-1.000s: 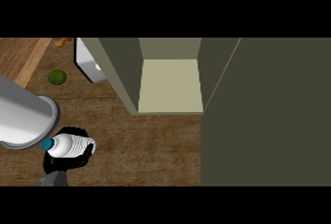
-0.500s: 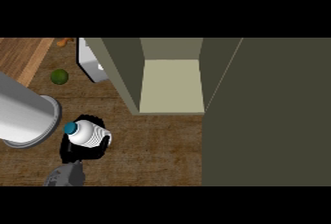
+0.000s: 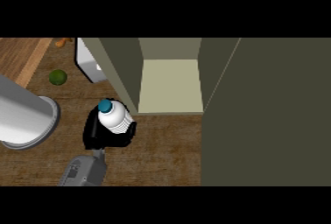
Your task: Pick up the bottled water, place it into the cabinet and close the cabinet
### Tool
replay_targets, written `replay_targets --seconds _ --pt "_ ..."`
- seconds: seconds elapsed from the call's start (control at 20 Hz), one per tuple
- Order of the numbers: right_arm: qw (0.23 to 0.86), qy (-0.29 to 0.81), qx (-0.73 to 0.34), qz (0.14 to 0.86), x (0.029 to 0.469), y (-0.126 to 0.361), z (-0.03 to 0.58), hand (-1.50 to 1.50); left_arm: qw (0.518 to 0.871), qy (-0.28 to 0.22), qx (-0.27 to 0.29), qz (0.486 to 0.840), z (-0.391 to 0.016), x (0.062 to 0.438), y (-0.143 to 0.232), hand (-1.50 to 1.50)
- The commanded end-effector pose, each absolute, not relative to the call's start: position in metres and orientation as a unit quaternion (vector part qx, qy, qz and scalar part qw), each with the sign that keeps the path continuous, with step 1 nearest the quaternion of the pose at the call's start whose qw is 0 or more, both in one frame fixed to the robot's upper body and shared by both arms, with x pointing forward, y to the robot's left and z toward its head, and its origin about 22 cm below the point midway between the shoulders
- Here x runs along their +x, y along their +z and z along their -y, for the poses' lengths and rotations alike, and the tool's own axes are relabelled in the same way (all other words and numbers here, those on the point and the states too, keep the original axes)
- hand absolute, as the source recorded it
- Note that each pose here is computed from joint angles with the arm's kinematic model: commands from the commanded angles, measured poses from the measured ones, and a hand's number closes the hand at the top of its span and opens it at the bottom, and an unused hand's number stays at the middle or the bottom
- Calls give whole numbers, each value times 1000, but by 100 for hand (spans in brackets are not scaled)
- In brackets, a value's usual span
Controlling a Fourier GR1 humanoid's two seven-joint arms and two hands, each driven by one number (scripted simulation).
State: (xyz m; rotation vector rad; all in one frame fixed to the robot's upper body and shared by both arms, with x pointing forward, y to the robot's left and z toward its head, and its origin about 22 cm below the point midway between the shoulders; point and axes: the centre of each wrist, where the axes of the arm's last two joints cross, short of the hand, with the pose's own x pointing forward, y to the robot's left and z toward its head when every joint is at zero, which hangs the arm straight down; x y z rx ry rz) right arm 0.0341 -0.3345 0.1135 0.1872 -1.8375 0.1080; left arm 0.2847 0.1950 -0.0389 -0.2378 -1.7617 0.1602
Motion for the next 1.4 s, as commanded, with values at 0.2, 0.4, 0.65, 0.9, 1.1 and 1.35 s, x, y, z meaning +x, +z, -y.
replay_targets --seconds 0.2,0.4,0.65,0.9,1.1,1.35 --pt "574 65 101 810 33 158 317 -150 623 58 -84 776 -136 312 5 150" --pt "571 50 97 814 38 146 315 -150 625 48 -42 778 -106 309 17 150" --pt "570 61 116 811 41 154 318 -150 639 50 8 768 -91 334 30 150" --pt "568 45 121 813 36 151 321 -150 659 28 41 750 -90 344 17 150" --pt "568 41 120 813 40 151 327 -150 674 38 39 737 -95 371 27 150" --pt "577 30 127 806 38 145 331 -150 674 36 46 736 -93 383 23 150"
